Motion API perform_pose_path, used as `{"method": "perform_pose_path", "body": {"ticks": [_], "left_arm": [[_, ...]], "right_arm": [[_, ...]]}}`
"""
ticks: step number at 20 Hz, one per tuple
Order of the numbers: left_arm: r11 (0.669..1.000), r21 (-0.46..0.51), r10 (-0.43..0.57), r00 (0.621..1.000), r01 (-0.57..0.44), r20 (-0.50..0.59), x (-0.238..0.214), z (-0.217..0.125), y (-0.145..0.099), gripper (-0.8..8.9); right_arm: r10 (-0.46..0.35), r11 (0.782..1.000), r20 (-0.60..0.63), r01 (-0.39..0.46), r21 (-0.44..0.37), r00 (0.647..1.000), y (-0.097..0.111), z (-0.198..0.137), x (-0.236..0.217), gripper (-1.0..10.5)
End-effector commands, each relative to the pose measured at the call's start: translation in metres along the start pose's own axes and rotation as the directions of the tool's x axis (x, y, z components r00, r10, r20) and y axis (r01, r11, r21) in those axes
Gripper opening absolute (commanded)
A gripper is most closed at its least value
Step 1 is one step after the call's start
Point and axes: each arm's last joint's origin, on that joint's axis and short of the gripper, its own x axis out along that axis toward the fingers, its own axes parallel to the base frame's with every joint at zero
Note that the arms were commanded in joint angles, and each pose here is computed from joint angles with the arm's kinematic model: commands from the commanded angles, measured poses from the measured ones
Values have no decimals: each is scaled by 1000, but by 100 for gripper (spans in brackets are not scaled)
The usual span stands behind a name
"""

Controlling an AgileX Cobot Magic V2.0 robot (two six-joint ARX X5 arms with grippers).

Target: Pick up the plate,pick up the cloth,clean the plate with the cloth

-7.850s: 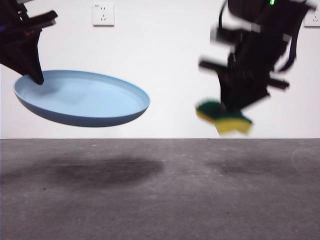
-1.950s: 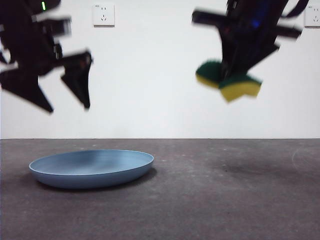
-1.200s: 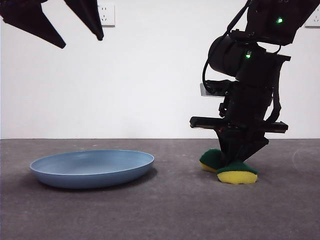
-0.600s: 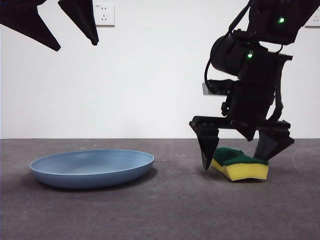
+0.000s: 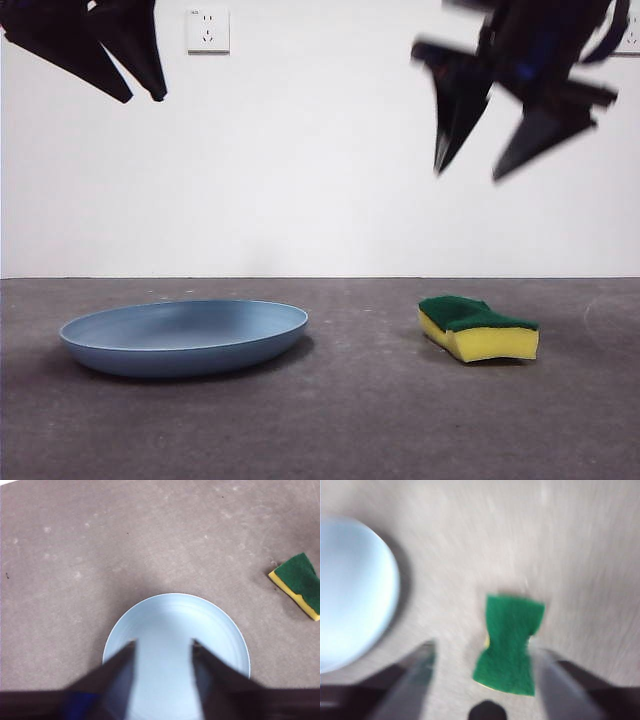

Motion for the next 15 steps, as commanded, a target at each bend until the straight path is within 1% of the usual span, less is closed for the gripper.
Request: {"method": "perform_pose_path", "body": {"ticks": [1, 3, 5, 9, 11, 12, 14, 15], "left_arm": [[1000, 19, 2, 1000, -2, -13, 2, -3, -1, -8], [1000, 18, 2, 1000, -1, -3, 3, -4, -1, -8], [1000, 13, -1, 999, 1, 38, 5, -12, -1, -8], [1000, -18, 4, 992, -2, 130, 4, -54, 3, -8], [996, -89, 20, 982, -3, 190, -2, -78, 7, -8], [991, -132, 27, 973, 4, 227, -4, -92, 10, -9], [984, -176, 28, 948, 30, 316, -10, -114, 11, -9], [981, -191, 28, 934, 43, 356, -13, -123, 12, -9]], "right_arm": [[16, 999, 49, -15, -30, 999, 2, 0, -16, -9], [26, 999, 103, -22, -39, 994, 2, 1, -31, -9], [39, 998, 172, -31, -50, 984, 1, -3, -42, -9], [54, 998, 257, -43, -50, 965, -2, -28, -49, -9], [73, 997, 297, -59, -57, 952, -2, -48, -49, -9], [86, 996, 330, -72, -55, 940, -1, -59, -49, -9], [113, 993, 386, -95, -67, 916, -1, -80, -51, -9], [126, 992, 395, -105, -75, 910, -1, -88, -52, -9]]}}
